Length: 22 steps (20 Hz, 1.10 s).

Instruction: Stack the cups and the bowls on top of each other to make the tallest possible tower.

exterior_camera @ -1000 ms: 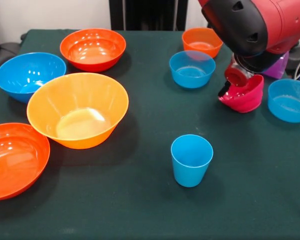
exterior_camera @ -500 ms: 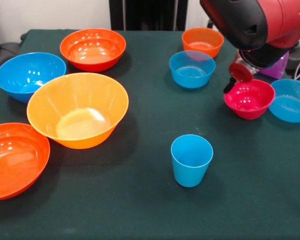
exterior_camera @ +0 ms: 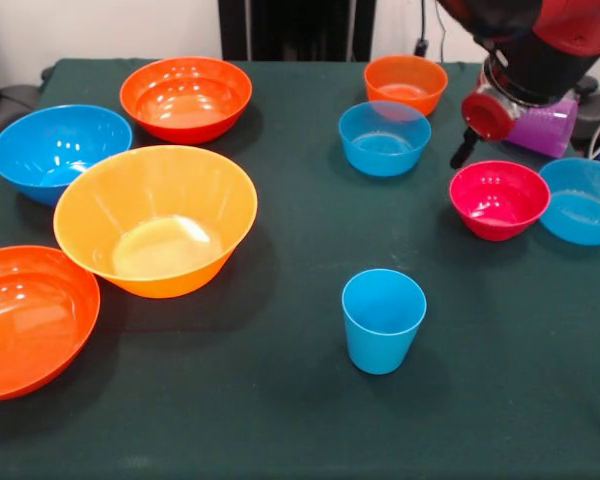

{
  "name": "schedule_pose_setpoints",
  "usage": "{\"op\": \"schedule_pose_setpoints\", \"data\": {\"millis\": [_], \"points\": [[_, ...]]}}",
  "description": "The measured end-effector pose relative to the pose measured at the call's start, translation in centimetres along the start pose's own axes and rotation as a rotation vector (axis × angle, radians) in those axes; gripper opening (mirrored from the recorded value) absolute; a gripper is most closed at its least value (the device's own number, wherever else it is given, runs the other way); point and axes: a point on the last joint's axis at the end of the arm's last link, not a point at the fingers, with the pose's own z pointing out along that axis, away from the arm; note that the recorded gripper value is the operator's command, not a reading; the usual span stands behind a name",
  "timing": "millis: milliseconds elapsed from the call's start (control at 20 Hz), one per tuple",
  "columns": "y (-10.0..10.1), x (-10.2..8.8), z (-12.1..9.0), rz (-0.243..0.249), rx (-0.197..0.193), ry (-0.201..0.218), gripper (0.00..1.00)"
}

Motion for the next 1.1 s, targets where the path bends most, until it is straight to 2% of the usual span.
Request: {"op": "schedule_pose_setpoints", "data": {"millis": [200,600,850,950,1100], "points": [[-1.3,0.4,-1.8,0.03,0.006,-0.022,1.0],[-3.3,-1.2,-2.2,0.066,0.013,-0.059,1.0],[-5.4,-4.0,-1.1,0.108,0.009,-0.101,1.0],[-6.4,-5.7,0.1,0.13,0.002,-0.121,1.0],[-6.8,-6.9,1.5,0.145,-0.007,-0.129,1.0]]}}
